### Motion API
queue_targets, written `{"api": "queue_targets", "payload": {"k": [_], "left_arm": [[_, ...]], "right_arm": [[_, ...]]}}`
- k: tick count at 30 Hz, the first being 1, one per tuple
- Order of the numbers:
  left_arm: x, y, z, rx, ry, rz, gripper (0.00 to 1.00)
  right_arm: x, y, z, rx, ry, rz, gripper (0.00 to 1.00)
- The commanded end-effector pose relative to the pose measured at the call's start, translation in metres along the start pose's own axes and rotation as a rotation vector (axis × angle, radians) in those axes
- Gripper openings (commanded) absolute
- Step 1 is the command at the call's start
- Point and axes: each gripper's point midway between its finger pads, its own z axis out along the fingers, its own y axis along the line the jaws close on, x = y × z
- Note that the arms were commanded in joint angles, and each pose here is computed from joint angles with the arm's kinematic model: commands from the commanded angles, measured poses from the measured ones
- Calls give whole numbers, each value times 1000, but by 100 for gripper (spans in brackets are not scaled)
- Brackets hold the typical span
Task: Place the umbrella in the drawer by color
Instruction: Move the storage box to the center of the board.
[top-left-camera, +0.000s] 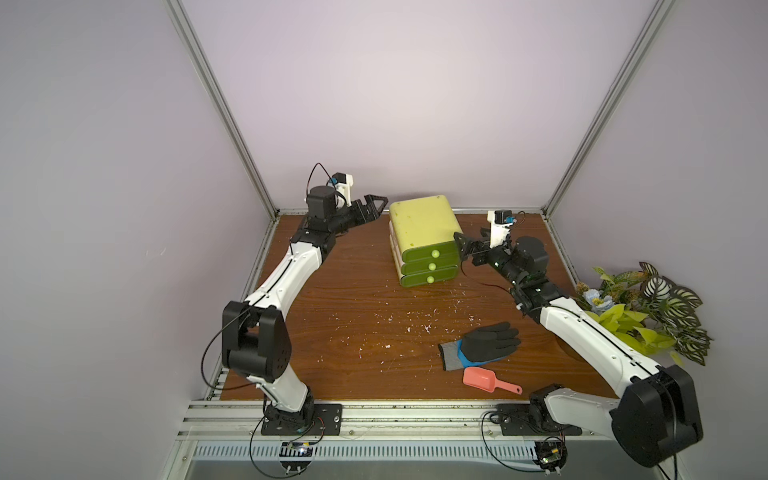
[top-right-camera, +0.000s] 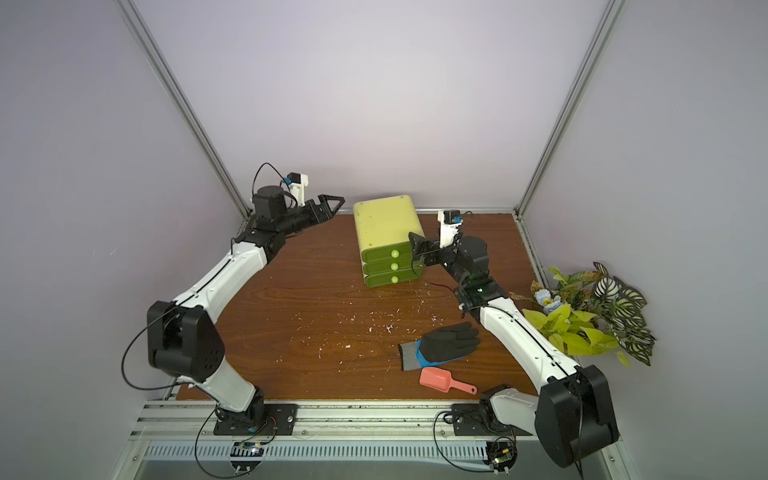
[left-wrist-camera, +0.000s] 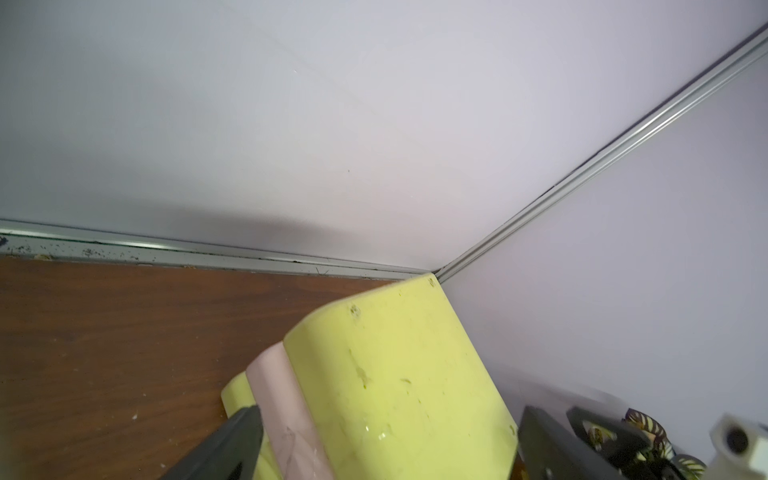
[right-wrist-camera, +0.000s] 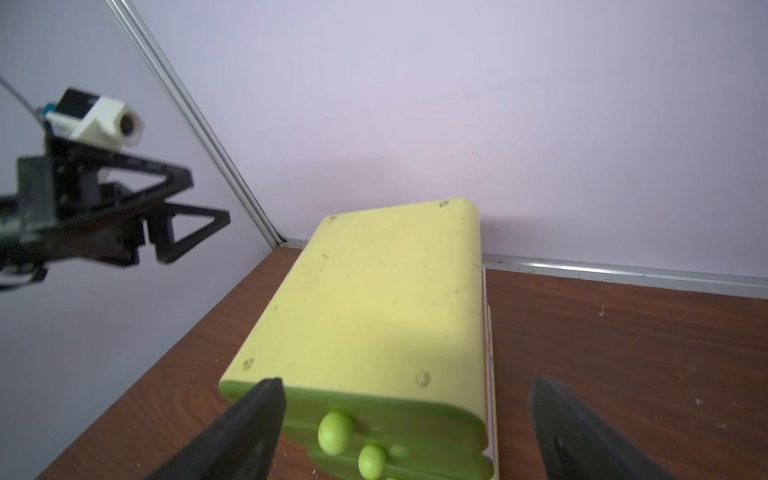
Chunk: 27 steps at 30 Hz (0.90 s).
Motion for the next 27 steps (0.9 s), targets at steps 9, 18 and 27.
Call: {"api": "queue_targets", "payload": {"k": [9,18,27], "left_arm": [[77,-22,42,20,110,9,99],[97,-37,58,63,148,-1,99],[108,-51,35,89,133,-11,99]], "right_arm": [[33,-5,65,-170,211,263,99],[55,45,64,-300,327,256,99],[49,131,12,-433,260,222,99]]}}
